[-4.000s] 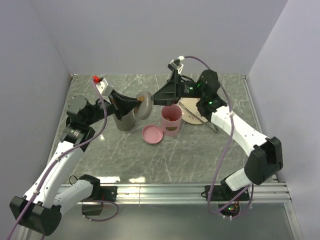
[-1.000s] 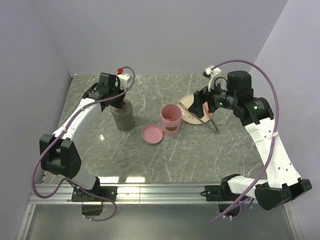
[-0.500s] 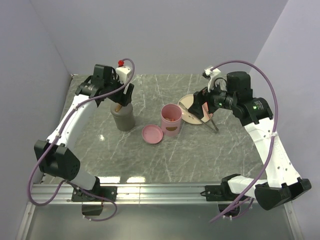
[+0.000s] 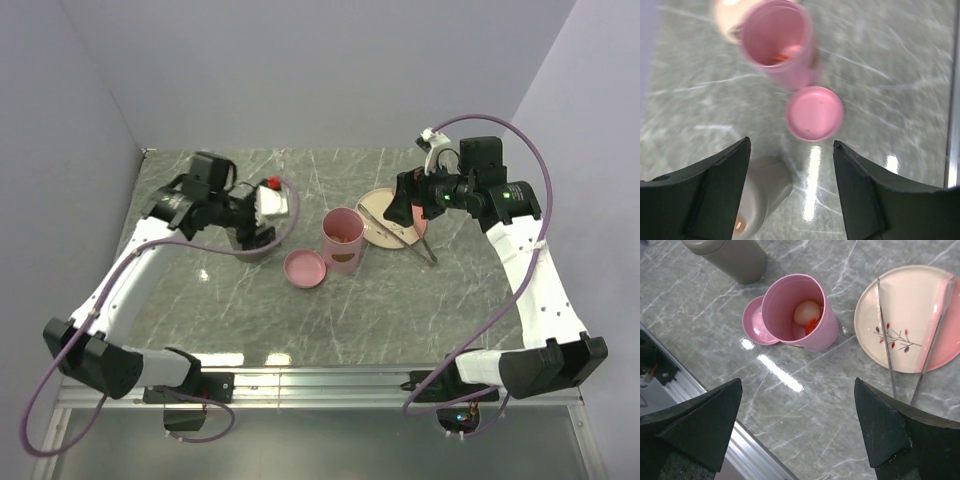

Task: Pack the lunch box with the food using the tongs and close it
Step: Pick up the box lid from the center of the board.

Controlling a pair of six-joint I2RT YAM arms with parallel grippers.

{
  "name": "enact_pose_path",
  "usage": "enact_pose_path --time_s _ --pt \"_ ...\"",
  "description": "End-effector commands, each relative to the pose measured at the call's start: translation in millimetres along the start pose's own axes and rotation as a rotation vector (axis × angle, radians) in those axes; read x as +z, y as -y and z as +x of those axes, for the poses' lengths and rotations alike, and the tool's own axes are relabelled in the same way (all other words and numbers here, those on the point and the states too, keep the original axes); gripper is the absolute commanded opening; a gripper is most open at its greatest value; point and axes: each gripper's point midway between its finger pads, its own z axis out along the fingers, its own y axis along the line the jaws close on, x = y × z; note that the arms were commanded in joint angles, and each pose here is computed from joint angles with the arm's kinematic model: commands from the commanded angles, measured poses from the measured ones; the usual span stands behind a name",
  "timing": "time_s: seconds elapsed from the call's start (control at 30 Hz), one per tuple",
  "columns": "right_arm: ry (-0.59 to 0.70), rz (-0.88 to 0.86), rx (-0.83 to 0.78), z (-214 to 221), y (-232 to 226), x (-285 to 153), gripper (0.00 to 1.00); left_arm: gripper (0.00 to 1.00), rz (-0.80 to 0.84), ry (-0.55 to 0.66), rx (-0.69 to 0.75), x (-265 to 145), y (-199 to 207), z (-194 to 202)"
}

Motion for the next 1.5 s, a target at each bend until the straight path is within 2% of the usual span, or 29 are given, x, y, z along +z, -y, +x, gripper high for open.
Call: enact_pose_path --time_s 0.0,0.1,0.2,0.4,0.63,0.93,1.03,1.13,1.27,1.33,1.37,1.47 --pt "0.027 -0.047 0.016 -12 -9 -10 1.0 0.72 0.241 -0.047 0.148 27 46 20" --pt "0.009 -0.039 0.033 -6 -5 -7 1.0 0.71 0.294 -0.101 0.199 49 60 34" --pt "0.039 0.015 0.025 -5 4 -11 1.0 0.7 0.346 -0.138 0.256 71 74 48" --pt "0.127 0.163 -0.023 -2 26 -18 1.0 0.66 0.403 -0.24 0.28 106 85 86" --pt "0.001 0.298 0.038 5 56 -17 1.0 0.61 0.387 -0.338 0.262 138 80 119" --pt "0.031 0.214 -0.043 -6 42 -28 1.0 0.59 0.399 -0.449 0.225 155 94 157" --pt "0.017 0.179 -0.045 -5 37 -26 1.0 0.55 0.417 -0.502 0.186 159 99 171" --pt "0.015 0.184 -0.045 -6 38 -28 1.0 0.47 0.415 -0.541 0.167 160 101 182" --pt "0.021 0.175 -0.052 -9 34 -32 1.0 0.32 0.414 -0.544 0.15 160 106 182" --pt "0.02 0.17 -0.054 -8 33 -34 1.0 0.24 0.405 -0.527 0.15 160 106 176" --pt "0.022 0.168 -0.054 -9 32 -35 1.0 0.16 0.41 -0.51 0.151 160 109 171" --pt "0.025 0.164 -0.056 -10 30 -37 1.0 0.06 0.39 -0.488 0.15 156 109 158"
